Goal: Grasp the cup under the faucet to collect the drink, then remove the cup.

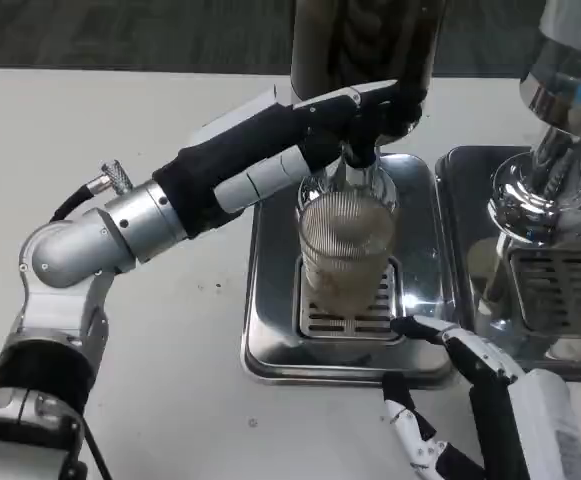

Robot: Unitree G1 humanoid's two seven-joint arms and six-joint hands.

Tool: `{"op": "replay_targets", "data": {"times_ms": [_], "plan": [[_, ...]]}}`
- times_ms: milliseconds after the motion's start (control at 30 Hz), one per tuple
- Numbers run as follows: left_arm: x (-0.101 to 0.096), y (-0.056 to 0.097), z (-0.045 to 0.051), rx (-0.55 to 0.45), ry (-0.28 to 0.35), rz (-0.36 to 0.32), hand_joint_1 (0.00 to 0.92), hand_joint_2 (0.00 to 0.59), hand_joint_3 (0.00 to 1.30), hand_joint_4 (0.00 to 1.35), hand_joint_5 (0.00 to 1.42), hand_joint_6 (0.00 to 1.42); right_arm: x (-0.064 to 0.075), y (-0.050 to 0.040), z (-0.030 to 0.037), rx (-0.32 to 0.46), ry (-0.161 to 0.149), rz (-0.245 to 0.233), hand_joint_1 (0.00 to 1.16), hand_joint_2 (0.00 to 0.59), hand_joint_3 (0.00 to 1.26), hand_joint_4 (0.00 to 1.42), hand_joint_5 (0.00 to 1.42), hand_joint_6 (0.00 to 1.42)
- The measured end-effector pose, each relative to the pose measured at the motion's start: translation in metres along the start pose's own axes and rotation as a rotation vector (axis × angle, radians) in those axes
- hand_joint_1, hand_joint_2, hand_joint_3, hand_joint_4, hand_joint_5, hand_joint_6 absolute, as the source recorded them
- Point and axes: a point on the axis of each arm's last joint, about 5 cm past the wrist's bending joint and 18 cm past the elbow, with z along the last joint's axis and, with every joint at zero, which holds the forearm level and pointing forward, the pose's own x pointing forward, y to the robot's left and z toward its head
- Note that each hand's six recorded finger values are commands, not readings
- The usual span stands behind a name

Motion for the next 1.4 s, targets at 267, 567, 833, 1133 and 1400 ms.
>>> {"op": "replay_targets", "data": {"times_ms": [267, 567, 833, 1133, 1400], "plan": [[0.000, 0.002, 0.0020, 0.039, 0.014, -0.027, 0.000, 0.072, 0.15, 0.06, 0.11, 0.02, -0.001, -0.0003, -0.0003, 0.006, 0.010, -0.001, 0.51, 0.417, 0.41, 0.38, 0.35, 0.31], [0.001, 0.004, 0.0041, 0.085, 0.023, -0.048, 0.000, 0.070, 0.18, 0.11, 0.12, 0.02, -0.001, -0.0006, -0.0005, 0.007, 0.012, -0.002, 0.51, 0.417, 0.41, 0.38, 0.35, 0.31], [0.003, 0.010, 0.0089, 0.144, 0.041, -0.081, 0.000, 0.062, 0.19, 0.11, 0.12, 0.02, -0.001, -0.0008, -0.0006, 0.016, 0.018, -0.006, 0.51, 0.417, 0.40, 0.38, 0.35, 0.31], [0.003, 0.009, 0.0102, 0.190, 0.044, -0.088, 0.000, 0.066, 0.18, 0.11, 0.12, 0.02, -0.001, -0.0013, -0.0008, 0.018, 0.017, -0.009, 0.49, 0.393, 0.35, 0.31, 0.28, 0.28], [0.004, 0.008, 0.0109, 0.218, 0.045, -0.089, 0.000, 0.069, 0.18, 0.11, 0.11, 0.02, 0.004, -0.0052, -0.0012, 0.060, -0.016, -0.004, 0.45, 0.283, 0.16, 0.15, 0.15, 0.22]]}}
